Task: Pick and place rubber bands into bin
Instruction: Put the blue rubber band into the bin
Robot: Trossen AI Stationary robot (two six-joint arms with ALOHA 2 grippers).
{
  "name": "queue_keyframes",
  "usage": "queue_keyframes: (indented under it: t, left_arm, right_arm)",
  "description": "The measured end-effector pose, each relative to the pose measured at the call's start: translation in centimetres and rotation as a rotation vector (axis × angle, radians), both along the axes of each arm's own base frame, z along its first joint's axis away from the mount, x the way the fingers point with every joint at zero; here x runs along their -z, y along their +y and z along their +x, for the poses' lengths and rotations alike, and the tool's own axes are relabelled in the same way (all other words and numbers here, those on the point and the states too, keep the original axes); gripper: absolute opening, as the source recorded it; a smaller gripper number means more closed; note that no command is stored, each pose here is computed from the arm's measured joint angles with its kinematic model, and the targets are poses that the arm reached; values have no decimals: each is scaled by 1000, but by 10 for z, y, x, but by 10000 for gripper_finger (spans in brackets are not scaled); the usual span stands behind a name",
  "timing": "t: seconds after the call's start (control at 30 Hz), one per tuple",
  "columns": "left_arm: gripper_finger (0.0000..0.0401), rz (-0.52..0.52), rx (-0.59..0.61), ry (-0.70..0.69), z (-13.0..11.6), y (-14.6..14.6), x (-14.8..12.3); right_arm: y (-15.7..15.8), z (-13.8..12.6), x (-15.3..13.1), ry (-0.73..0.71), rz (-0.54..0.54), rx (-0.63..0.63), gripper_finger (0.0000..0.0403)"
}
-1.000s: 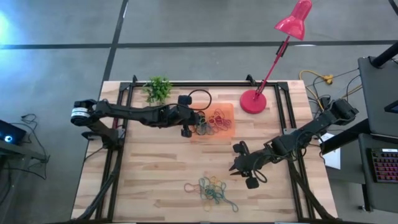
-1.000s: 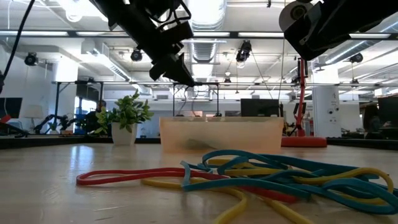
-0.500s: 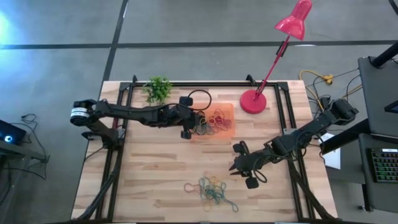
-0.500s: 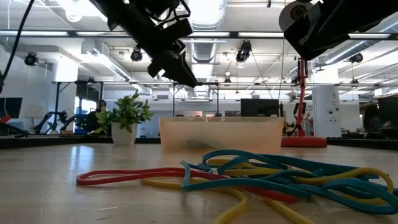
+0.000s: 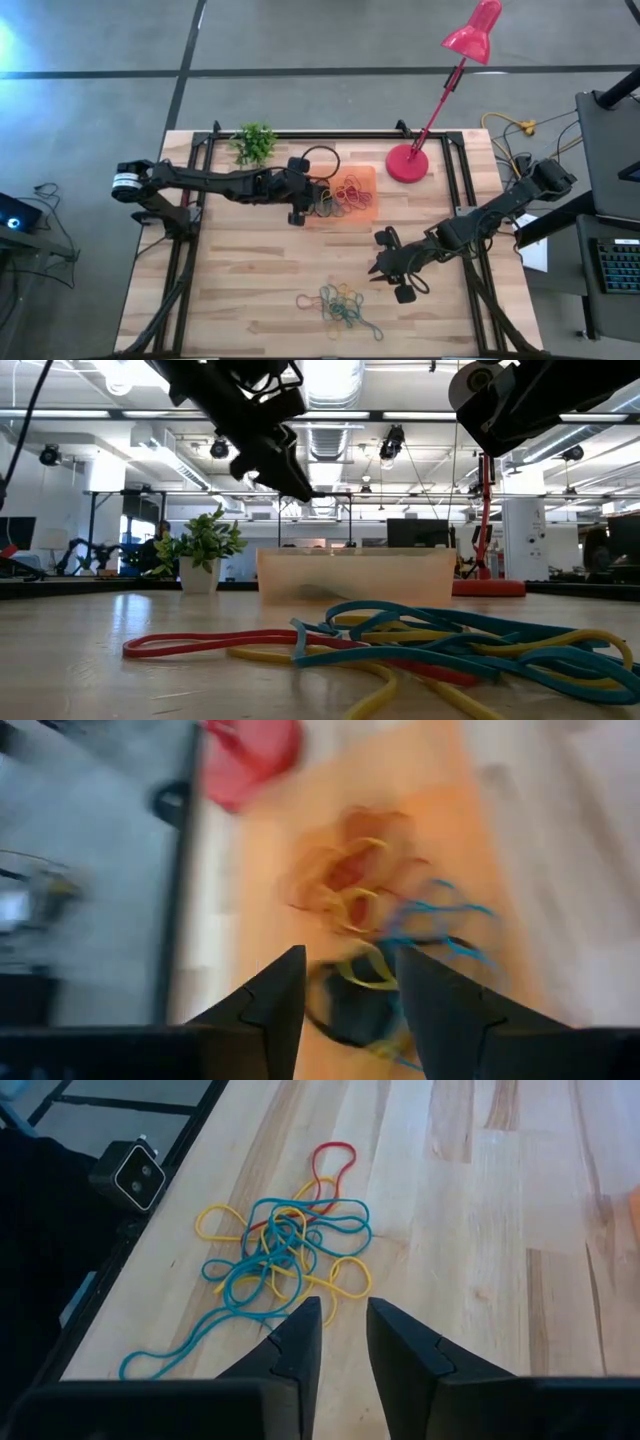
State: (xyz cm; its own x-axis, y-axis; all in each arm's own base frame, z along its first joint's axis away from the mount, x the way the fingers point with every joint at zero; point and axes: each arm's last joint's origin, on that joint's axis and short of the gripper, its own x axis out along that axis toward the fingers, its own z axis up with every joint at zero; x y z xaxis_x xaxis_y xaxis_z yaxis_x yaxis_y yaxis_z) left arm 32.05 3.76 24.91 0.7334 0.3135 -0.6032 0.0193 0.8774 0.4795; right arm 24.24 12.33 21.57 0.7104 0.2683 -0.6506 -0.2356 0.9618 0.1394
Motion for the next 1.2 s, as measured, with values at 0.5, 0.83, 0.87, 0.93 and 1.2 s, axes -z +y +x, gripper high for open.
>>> queue_keyframes:
  t: [0.5, 0.83, 0.87, 0.93, 1.2]
  left_arm:
    - [141, -334, 316, 186, -16, -86, 20]
    - [141, -375, 494, 99, -16, -136, 15]
    - [141, -385, 489, 99, -17, -138, 16]
    - [141, -399, 482, 98, -16, -140, 17]
    - [141, -450, 424, 161, -25, -141, 36]
  right_arm:
    - [-1, -1, 2, -8, -44, -3, 75]
    - [-1, -1, 6, -3, -10, 25, 66]
    - [-1, -1, 9, -1, 0, 34, 67]
    - [-1, 0, 16, 0, 18, 37, 70]
    - [25, 15, 39, -92, 98, -122, 85]
